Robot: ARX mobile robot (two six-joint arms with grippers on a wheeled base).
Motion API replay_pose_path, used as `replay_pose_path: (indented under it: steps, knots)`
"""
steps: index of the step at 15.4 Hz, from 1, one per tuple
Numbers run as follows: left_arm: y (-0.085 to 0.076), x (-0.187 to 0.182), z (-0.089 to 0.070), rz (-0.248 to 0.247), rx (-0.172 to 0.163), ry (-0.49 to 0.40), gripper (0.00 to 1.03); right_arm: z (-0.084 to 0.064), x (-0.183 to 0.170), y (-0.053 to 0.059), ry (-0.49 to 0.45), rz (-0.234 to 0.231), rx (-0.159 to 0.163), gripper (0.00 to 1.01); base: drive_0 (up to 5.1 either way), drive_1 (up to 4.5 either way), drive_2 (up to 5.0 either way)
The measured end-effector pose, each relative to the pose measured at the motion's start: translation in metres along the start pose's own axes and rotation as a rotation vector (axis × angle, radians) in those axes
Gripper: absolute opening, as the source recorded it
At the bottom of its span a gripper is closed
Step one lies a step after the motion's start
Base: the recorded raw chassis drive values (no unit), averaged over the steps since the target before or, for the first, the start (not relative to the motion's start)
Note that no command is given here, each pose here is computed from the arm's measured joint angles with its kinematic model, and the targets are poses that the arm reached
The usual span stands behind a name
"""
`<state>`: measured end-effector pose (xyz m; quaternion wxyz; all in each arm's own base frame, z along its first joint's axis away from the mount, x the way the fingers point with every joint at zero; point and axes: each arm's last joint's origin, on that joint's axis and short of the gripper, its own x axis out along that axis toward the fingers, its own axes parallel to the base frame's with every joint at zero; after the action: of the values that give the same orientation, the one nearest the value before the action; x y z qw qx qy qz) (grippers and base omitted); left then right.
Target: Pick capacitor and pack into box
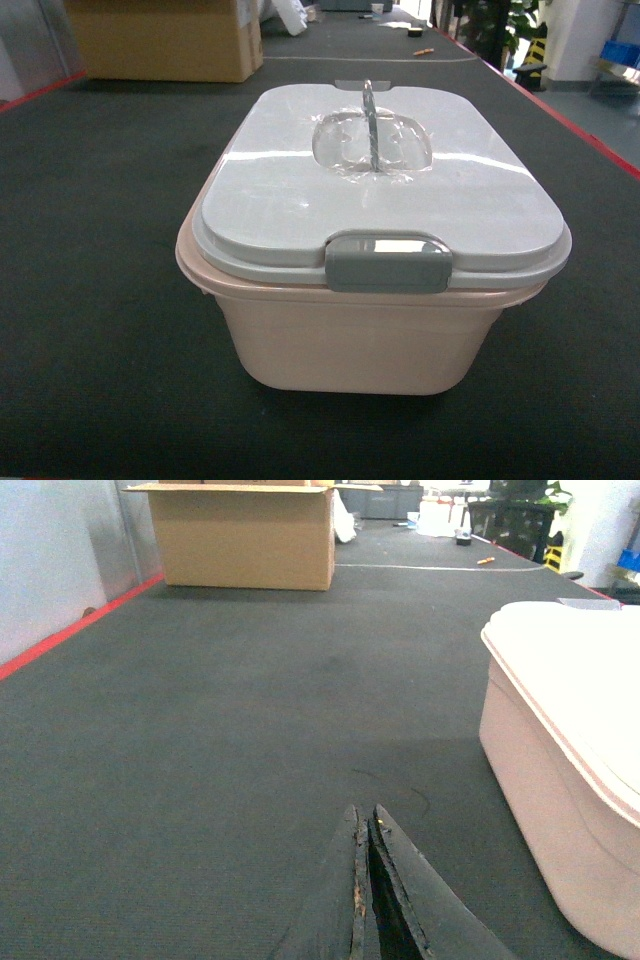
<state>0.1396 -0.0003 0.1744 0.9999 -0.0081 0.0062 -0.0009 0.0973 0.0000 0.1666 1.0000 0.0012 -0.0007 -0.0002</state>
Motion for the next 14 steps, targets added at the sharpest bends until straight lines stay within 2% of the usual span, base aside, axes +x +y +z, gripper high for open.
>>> replay_pose_path:
  steps: [1,2,14]
  knots:
    - [0.0,-0.003,-0.001,-0.001,0.0,-0.022,0.02,0.0,0.0,0.0,0.0,0.0,0.0,0.98,0.0,0.0,0.0]
    - [0.0,-0.006,-0.008,-0.001,0.0,-0.005,0.02,0.0,0.0,0.0,0.0,0.0,0.0,0.98,0.0,0.0,0.0]
    - [0.0,-0.025,-0.004,0.0,0.0,-0.026,0.02,0.0,0.0,0.0,0.0,0.0,0.0,0.98,0.0,0.0,0.0]
